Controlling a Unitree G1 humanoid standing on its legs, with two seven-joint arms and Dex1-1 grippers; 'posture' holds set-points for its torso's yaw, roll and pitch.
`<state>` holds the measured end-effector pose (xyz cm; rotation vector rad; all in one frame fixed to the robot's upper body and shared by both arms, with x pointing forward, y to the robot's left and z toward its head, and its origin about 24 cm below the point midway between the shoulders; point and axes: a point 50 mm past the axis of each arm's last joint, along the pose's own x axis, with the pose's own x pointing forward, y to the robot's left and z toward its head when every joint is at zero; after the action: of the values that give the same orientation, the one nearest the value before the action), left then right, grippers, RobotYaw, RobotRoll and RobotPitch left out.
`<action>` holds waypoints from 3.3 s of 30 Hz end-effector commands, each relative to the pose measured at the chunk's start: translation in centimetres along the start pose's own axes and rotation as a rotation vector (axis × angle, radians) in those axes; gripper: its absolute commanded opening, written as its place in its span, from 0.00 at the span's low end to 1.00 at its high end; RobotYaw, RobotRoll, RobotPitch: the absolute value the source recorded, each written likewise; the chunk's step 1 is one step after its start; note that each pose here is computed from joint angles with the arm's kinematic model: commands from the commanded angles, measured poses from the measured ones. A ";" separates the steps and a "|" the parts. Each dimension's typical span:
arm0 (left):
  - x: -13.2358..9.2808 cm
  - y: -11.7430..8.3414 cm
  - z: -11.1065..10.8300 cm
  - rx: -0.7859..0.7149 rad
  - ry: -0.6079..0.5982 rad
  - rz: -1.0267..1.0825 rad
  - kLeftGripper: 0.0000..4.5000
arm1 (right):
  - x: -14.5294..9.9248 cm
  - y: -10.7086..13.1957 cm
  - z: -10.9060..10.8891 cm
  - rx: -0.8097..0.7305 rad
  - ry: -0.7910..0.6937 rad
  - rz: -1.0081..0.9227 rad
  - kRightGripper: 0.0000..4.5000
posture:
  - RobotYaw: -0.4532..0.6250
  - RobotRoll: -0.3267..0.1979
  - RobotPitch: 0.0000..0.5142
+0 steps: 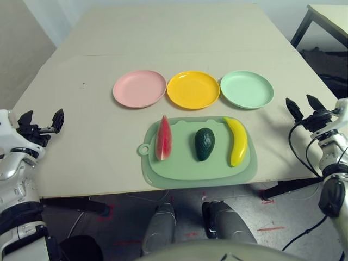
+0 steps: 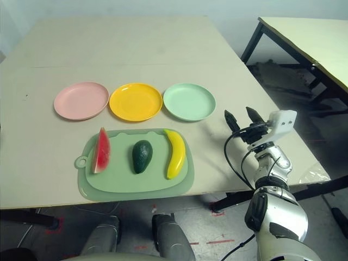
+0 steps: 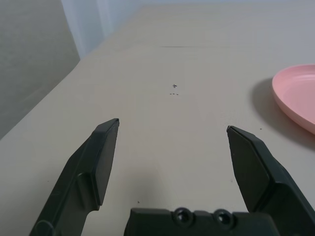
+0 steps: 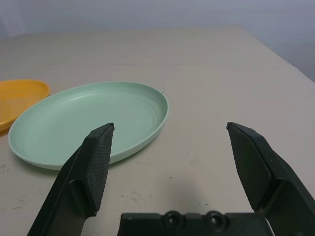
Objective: Place the fruits into color-matched plates.
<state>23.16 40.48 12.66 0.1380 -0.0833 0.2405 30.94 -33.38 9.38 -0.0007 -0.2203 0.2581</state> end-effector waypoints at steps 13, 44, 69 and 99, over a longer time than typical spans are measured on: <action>-0.3 0.4 0.0 0.001 0.012 0.011 0.99 | 0.3 0.2 0.0 -0.001 0.013 0.022 1.00 | 0.40 0.62 0.29; -6.1 -5.7 7.7 -0.003 0.151 -1.249 0.99 | 9.6 8.6 14.8 -1.118 0.229 1.242 1.00 | 0.29 0.62 0.25; -4.9 -6.4 8.6 0.110 0.180 -1.340 0.99 | 8.1 17.3 12.0 -1.405 0.099 1.938 1.00 | 0.33 0.62 0.34; -4.2 -7.2 9.6 0.150 0.093 -1.313 1.00 | 7.5 18.1 6.3 -1.473 0.484 1.936 0.45 | 0.37 0.62 0.36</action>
<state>20.13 31.59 20.91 0.2851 0.1252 -1.0442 32.26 -13.87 16.79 -1.7890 0.1832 1.9239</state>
